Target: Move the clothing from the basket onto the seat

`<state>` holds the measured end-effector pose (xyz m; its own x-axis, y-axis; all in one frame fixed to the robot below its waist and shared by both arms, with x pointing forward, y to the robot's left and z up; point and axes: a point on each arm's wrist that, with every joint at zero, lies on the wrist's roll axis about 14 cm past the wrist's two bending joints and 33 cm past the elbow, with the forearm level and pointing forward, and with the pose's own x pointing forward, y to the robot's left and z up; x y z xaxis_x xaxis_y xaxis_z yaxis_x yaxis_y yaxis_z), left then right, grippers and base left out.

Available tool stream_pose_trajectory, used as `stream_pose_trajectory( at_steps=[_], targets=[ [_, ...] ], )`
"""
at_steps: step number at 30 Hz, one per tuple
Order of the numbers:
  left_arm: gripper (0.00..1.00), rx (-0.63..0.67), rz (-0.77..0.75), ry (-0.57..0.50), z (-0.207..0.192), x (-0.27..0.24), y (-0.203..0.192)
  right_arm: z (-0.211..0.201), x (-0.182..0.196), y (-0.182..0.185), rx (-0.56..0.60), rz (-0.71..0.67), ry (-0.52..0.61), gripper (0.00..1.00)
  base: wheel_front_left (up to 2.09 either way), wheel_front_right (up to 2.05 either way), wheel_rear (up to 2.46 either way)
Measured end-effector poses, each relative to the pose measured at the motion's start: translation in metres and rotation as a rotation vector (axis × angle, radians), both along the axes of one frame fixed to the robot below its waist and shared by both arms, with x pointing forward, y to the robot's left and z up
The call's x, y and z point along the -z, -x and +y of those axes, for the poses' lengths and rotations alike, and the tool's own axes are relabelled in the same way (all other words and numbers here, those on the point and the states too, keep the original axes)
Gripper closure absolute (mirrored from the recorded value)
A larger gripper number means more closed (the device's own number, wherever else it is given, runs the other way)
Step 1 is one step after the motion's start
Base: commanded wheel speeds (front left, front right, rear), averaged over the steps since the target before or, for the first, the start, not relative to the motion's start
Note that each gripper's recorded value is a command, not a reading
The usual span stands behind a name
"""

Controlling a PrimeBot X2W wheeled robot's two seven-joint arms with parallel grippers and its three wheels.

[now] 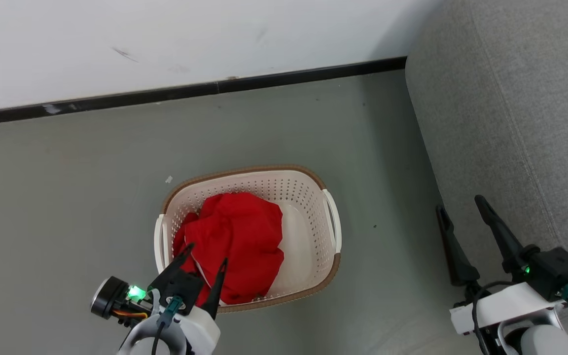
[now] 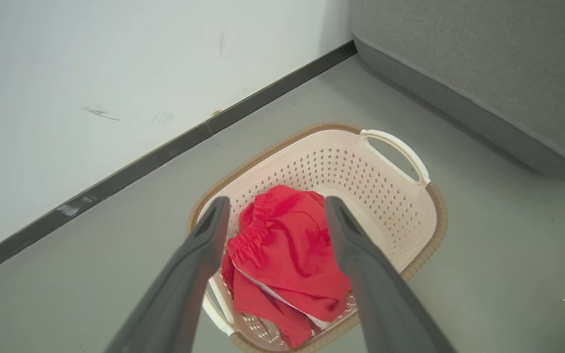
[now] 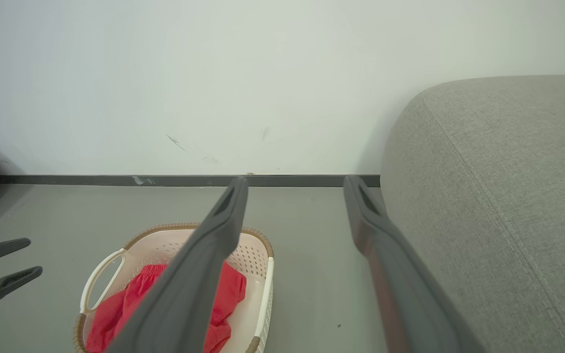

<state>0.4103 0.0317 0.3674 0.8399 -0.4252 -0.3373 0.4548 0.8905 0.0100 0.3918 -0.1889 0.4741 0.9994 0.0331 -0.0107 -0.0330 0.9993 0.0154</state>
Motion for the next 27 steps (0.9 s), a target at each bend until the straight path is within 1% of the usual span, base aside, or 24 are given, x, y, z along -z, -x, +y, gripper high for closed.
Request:
stream_pose_trajectory(
  at_steps=[13, 27],
  targets=[
    [0.00, 0.112, 0.076, -0.029, -0.034, 0.047, -0.020, -0.015, 0.008, -0.032, 0.036, -0.004, 0.017, 0.00, 0.00, 0.00, 0.00],
    [0.00, 0.196, 0.198, -0.067, -0.055, 0.107, -0.021, -0.026, 0.026, -0.054, 0.056, 0.022, 0.019, 0.00, 0.00, 0.00, 0.00]
  ],
)
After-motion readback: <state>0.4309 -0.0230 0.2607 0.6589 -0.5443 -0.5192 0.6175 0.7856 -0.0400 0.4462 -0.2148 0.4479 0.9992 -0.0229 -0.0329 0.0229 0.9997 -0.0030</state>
